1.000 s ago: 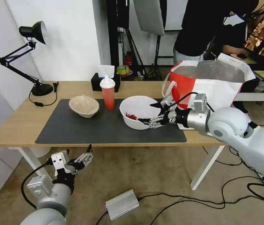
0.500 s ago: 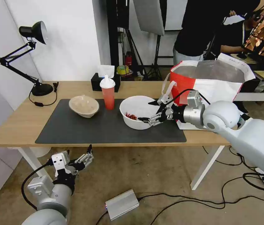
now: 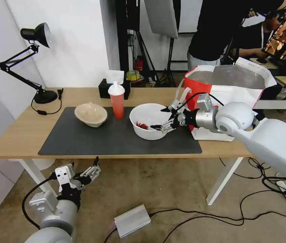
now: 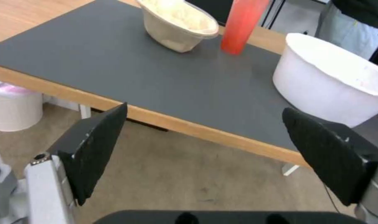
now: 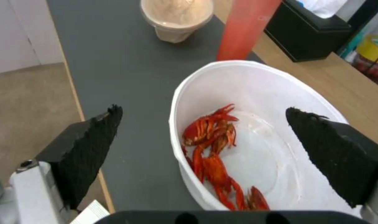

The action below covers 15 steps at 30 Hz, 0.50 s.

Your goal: Pick up the trash from the table and place it into the takeout bag.

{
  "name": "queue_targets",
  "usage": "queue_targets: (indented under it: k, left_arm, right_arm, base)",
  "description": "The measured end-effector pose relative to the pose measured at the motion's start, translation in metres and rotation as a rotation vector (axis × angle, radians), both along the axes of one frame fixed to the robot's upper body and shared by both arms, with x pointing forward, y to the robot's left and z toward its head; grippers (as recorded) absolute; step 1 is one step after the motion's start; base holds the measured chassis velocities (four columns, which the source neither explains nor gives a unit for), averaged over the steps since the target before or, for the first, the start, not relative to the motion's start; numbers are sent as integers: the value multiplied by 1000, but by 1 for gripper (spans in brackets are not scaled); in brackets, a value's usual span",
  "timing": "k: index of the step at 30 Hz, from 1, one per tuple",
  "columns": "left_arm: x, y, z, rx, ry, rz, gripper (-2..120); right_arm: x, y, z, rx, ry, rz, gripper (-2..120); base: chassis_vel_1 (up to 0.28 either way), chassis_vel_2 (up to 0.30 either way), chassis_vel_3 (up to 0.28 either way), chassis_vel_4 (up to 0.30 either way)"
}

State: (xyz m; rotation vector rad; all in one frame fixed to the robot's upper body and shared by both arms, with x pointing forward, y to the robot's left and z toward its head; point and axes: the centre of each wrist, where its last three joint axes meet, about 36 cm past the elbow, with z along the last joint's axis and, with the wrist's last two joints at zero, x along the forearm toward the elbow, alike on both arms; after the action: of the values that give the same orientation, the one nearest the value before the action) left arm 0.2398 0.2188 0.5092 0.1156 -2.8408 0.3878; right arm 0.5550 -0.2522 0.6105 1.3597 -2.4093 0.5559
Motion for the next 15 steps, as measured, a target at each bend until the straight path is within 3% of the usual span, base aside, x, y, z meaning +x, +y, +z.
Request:
queue_targets:
  k: [15]
  left_arm:
    - [-4,-5,-2,-1,13,9,100]
  right_arm:
    - [7,9,-12,-29,16,38,100]
  base:
    - [0,0,0,0]
